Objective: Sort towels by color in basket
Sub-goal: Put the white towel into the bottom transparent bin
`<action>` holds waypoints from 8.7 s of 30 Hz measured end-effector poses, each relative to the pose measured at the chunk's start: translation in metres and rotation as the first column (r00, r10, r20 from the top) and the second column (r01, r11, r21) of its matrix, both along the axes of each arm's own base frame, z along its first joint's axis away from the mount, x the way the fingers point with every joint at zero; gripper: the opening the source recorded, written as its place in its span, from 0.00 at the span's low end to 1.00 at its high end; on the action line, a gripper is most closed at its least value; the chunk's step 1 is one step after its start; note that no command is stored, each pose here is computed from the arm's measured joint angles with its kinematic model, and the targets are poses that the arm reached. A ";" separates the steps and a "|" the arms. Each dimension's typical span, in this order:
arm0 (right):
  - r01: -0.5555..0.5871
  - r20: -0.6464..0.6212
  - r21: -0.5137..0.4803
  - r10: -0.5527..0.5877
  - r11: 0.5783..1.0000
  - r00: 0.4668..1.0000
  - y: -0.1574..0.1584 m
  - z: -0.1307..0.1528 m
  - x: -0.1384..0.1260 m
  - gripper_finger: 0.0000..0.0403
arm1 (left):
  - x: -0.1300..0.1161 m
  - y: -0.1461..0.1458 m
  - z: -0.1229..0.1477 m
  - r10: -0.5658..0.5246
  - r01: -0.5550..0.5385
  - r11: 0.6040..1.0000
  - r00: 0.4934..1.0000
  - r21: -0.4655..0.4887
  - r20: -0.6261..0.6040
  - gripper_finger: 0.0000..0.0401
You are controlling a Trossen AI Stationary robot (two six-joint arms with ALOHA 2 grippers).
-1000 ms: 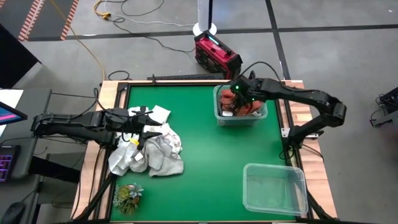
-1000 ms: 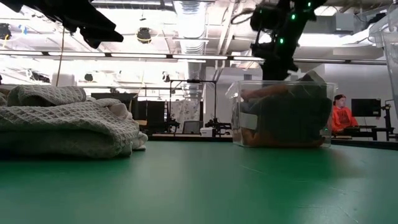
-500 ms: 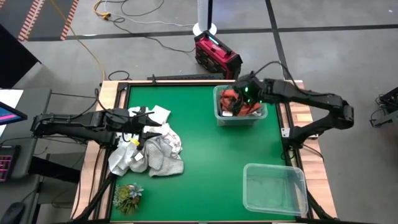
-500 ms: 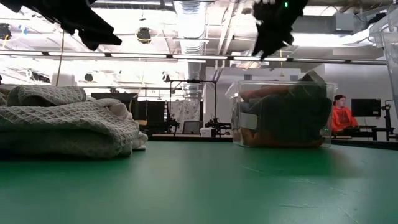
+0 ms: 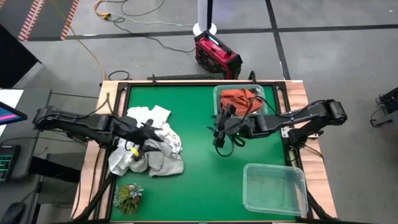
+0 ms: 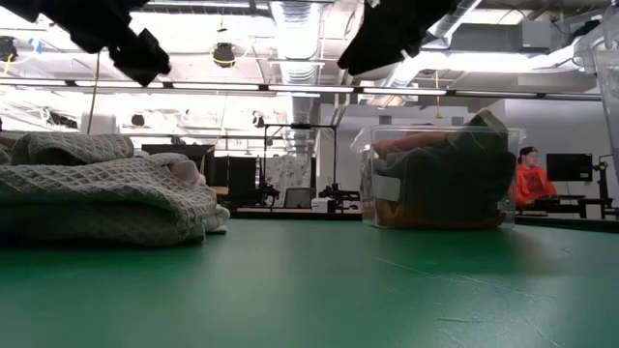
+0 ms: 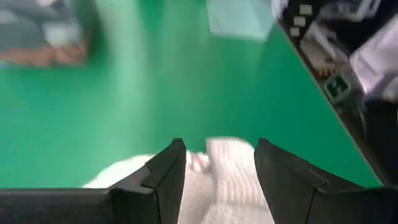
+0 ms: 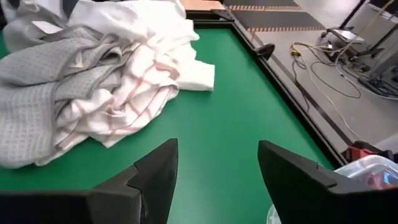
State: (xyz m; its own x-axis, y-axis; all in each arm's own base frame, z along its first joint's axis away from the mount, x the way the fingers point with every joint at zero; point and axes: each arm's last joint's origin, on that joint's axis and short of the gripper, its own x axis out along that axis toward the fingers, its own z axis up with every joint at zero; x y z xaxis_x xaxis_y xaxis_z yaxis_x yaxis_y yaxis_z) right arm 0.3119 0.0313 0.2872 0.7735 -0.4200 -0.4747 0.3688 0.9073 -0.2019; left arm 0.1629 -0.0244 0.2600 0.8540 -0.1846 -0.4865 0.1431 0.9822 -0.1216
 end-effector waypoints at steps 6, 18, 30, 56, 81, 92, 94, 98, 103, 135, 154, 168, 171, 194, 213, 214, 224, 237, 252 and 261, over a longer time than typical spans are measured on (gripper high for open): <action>0.031 0.024 -0.052 -0.030 0.998 0.999 0.001 0.009 -0.007 0.63 | 0.013 -0.003 -0.008 0.036 -0.021 0.999 0.939 0.046 -0.341 0.45; 0.142 0.059 -0.086 -0.137 0.986 0.989 -0.029 0.010 -0.007 0.63 | 0.035 0.018 0.016 0.422 -0.190 0.901 0.590 0.390 -0.688 0.45; 0.139 0.045 -0.108 -0.135 0.984 0.990 -0.033 0.008 -0.008 0.63 | 0.030 0.048 -0.031 0.508 -0.173 0.861 0.322 0.478 -0.799 0.45; -0.091 0.143 -0.115 0.107 0.989 0.984 -0.027 0.017 0.006 0.63 | -0.009 0.047 0.071 0.467 -0.378 0.883 0.760 0.277 -0.451 0.00; 0.020 0.023 -0.112 -0.017 0.994 1.000 -0.067 0.009 -0.003 0.63 | 0.029 0.059 0.013 0.505 -0.433 0.828 0.298 0.357 -0.810 0.61; 0.007 0.027 -0.119 -0.004 0.993 1.000 -0.066 0.009 -0.002 0.63 | -0.015 0.079 -0.018 0.530 -0.489 0.757 0.073 0.433 -0.845 0.59; 0.008 0.040 -0.122 -0.003 0.992 0.999 -0.066 0.011 -0.002 0.63 | -0.020 0.080 -0.023 0.521 -0.502 0.757 0.078 0.417 -0.850 0.59; 0.008 0.046 -0.123 -0.002 0.992 0.999 -0.066 0.011 -0.001 0.63 | -0.026 0.079 -0.044 0.469 -0.524 0.778 0.116 0.347 -0.876 0.59; 0.008 0.047 -0.123 -0.003 0.992 0.999 -0.066 0.011 -0.001 0.63 | -0.027 0.080 -0.057 0.466 -0.509 0.790 0.139 0.340 -0.874 0.56; -0.213 0.316 -0.351 0.330 0.912 0.890 -0.052 0.004 0.031 0.63 | 0.010 0.083 0.116 0.515 -0.497 0.854 0.850 0.155 -0.114 0.00; -0.256 0.356 -0.380 0.396 0.889 0.846 -0.051 0.011 0.069 0.63 | 0.079 0.068 0.145 0.025 -0.074 0.991 0.923 0.114 0.384 0.00; -0.225 0.437 -0.371 0.384 0.901 0.813 -0.052 -0.003 0.088 0.57 | 0.081 0.056 0.175 -0.121 -0.079 0.960 0.749 0.269 0.651 0.00; -0.230 0.426 -0.369 0.384 0.901 0.819 -0.052 -0.001 0.086 0.41 | 0.075 0.056 0.180 -0.092 -0.115 0.960 0.734 0.256 0.673 0.00; -0.422 0.538 -0.165 0.440 0.892 0.719 -0.003 0.136 -0.081 0.04 | 0.040 0.048 0.188 0.046 -0.148 0.955 0.930 0.256 0.364 0.58; -0.871 0.569 0.119 0.686 0.477 0.453 0.038 0.156 -0.190 0.05 | 0.027 0.053 0.175 0.275 -0.333 0.891 0.937 0.308 0.216 0.58; -0.853 0.559 0.186 0.661 0.487 0.500 0.038 0.153 -0.192 0.05 | 0.027 0.053 0.175 0.279 -0.333 0.892 0.938 0.306 0.208 0.58; -0.454 0.295 0.793 0.394 0.408 0.870 0.040 0.121 -0.189 0.06 | 0.025 0.053 0.170 0.311 -0.341 0.902 0.938 0.266 0.151 0.58; 0.132 -0.251 0.905 0.255 0.405 0.934 0.077 0.036 -0.168 0.05 | 0.021 0.053 0.161 0.360 -0.361 0.895 0.931 0.261 0.054 0.58; 0.304 -0.413 0.866 0.224 0.398 0.883 0.157 -0.001 -0.181 0.05 | 0.020 0.053 0.159 0.354 -0.348 0.893 0.935 0.285 0.033 0.58; 0.370 -0.480 0.812 0.155 0.453 0.864 0.187 -0.042 -0.154 0.05 | 0.040 0.057 0.156 0.349 -0.349 0.883 0.935 0.315 0.059 0.58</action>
State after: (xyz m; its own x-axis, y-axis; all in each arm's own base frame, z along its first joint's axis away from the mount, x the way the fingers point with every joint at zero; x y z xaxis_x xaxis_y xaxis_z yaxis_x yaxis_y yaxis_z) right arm 0.1580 0.2184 0.2454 0.3500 0.3466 -0.8703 0.5847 0.6450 0.4921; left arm 0.2033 0.0321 0.4159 0.8352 0.2879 -0.4686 -0.2158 0.9553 0.2023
